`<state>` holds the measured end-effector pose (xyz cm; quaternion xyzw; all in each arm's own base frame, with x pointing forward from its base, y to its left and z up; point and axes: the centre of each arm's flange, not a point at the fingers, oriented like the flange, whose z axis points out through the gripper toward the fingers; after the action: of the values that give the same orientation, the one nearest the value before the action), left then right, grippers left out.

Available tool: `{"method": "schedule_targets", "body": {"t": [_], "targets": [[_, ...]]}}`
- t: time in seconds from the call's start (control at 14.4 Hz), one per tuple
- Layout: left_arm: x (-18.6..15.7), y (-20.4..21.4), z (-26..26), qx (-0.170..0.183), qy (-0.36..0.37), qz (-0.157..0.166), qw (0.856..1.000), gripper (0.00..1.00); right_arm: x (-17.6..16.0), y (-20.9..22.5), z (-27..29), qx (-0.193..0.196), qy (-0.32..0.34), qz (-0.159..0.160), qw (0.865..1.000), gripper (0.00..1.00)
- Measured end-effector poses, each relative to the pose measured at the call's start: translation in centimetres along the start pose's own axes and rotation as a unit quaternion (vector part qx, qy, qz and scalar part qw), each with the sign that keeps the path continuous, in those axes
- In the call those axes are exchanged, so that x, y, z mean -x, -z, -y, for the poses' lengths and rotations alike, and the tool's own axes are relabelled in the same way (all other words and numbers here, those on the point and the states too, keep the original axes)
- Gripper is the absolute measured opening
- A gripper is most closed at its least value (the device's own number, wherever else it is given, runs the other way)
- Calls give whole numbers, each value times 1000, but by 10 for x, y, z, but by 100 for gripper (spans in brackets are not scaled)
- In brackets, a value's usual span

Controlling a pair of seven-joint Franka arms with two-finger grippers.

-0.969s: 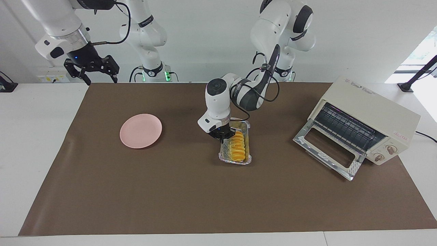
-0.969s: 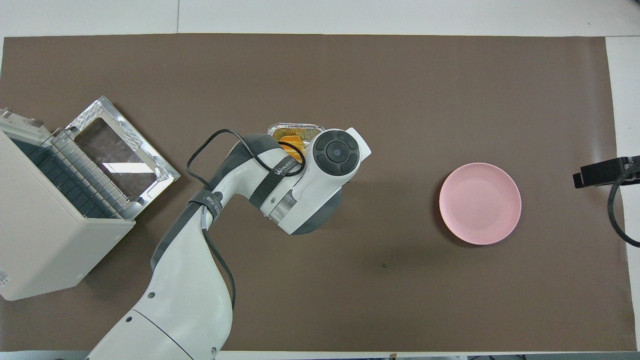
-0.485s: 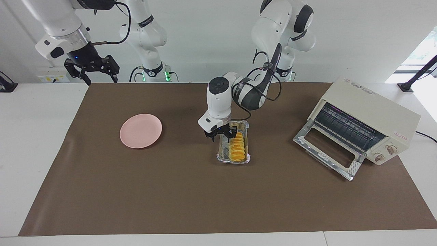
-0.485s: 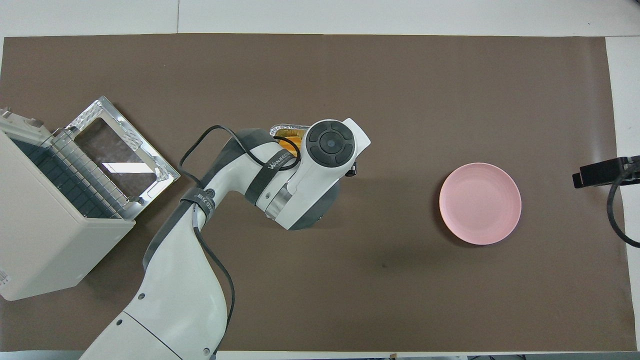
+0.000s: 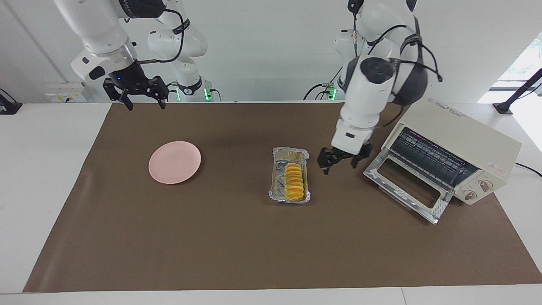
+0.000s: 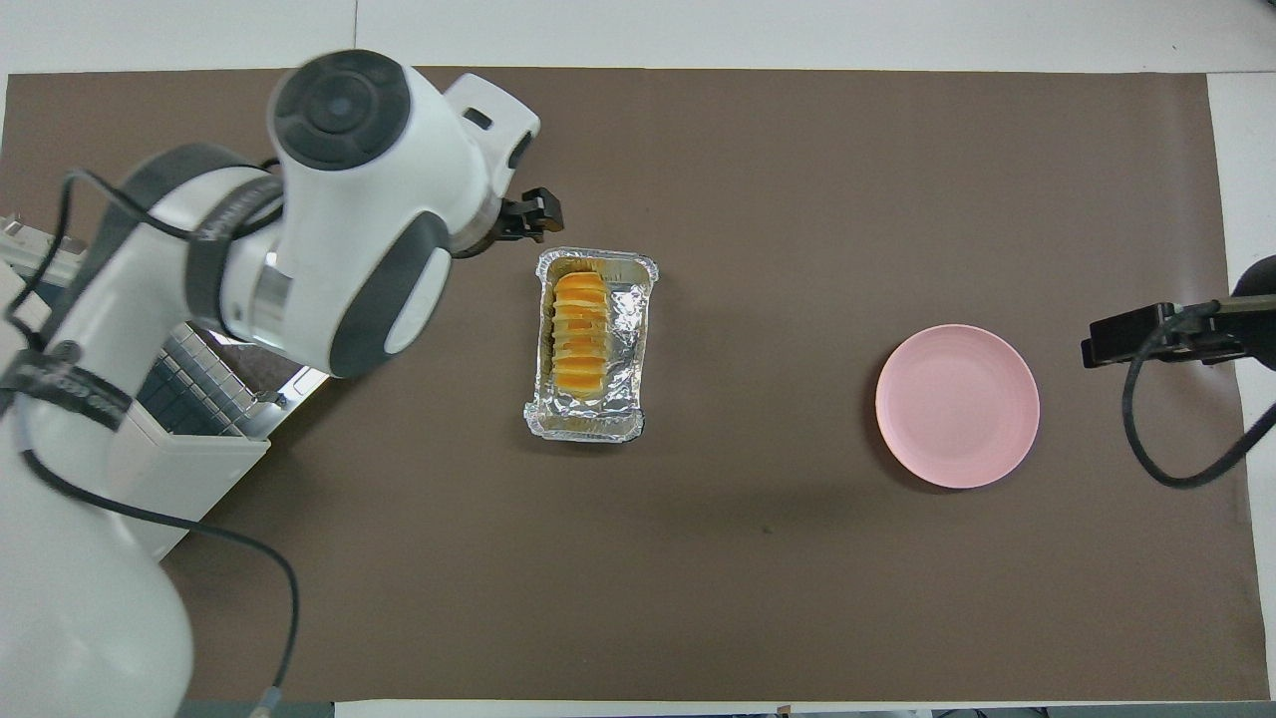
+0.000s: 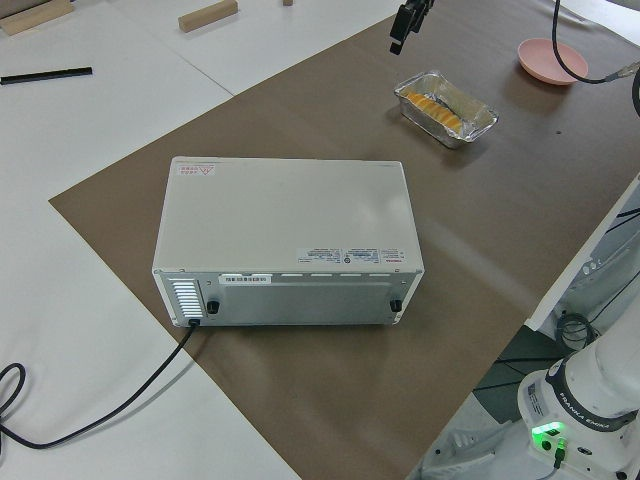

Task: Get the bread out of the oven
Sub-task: 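Set the tray on the table while the right gripper reaches it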

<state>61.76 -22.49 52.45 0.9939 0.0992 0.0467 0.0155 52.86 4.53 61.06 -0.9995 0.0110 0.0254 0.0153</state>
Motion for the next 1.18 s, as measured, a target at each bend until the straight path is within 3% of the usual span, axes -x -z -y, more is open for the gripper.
{"method": "schedule_targets", "body": {"t": [0.21,0.48,0.9,1.18], "targets": [[-28,35,113,-18,4,26,999,100,-22,-35,69,7,-34,5,999,100],[-12,75,203,-29,-13,70,997,100,-62,-86,152,17,-76,7,997,100],[27,99,230,-27,-47,82,995,100,-99,-167,252,30,-148,2,988,100],[31,94,222,-28,-55,88,994,100,-103,-220,308,35,-136,-1,990,100]]}}
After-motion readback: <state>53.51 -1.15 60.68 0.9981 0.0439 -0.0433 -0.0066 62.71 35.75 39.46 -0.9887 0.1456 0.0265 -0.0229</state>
